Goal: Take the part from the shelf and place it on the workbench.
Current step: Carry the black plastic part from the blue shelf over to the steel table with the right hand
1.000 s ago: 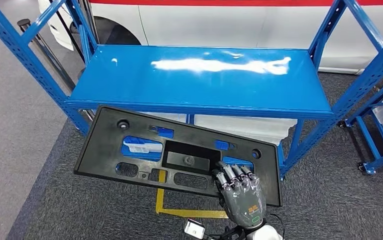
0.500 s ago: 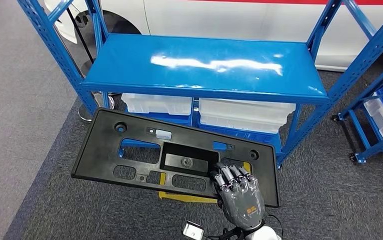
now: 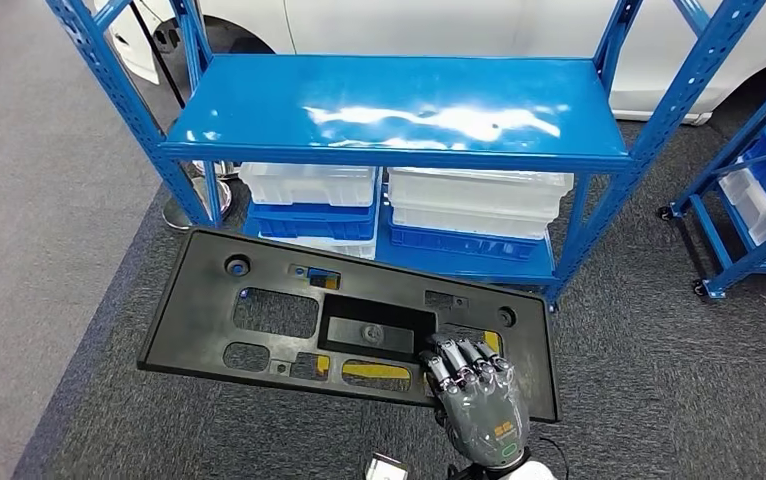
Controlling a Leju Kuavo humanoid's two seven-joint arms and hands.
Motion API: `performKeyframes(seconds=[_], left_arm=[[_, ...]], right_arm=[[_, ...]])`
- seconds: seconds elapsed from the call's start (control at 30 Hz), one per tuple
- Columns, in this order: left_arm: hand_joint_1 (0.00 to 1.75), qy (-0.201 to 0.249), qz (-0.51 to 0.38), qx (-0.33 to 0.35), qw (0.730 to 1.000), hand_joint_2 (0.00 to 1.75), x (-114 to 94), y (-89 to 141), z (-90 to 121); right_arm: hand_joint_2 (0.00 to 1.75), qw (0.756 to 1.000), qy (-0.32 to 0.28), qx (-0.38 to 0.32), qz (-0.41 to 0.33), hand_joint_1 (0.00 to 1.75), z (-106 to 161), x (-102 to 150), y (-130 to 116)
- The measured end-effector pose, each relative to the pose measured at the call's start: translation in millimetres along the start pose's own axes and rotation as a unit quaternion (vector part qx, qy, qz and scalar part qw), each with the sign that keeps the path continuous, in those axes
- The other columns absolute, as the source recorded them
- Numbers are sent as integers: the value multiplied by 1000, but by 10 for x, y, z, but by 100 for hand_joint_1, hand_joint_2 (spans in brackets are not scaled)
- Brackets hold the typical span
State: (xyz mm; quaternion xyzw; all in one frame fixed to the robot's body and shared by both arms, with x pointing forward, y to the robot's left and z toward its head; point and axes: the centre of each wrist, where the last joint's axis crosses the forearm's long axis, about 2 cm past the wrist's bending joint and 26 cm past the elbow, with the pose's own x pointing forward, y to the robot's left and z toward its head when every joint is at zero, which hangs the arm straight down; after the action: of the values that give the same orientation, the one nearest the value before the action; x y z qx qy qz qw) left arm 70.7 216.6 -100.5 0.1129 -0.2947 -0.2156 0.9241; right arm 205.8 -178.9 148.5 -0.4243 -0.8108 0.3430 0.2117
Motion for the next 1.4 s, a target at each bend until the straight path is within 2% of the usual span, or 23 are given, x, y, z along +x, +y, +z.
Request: performKeyframes(seconds=[0.5, 0.77, 1.1, 1.4], left_arm=[[0, 1, 6, 3, 1000, 175, -43, -16, 23], [0, 3, 9, 6, 1000, 175, -62, -21, 33], [0, 6, 10, 7, 1000, 175, -82, -27, 43], [0, 10, 17, 12, 1000, 175, -98, -30, 50]], right_arm=[[175, 1000, 5, 7, -25, 175, 183, 20, -88], [175, 998, 36, -34, -24, 175, 162, -61, -266], [175, 997, 53, -50, -21, 175, 150, -79, -325], [175, 989, 74, -116, -50, 175, 220, -190, -497]])
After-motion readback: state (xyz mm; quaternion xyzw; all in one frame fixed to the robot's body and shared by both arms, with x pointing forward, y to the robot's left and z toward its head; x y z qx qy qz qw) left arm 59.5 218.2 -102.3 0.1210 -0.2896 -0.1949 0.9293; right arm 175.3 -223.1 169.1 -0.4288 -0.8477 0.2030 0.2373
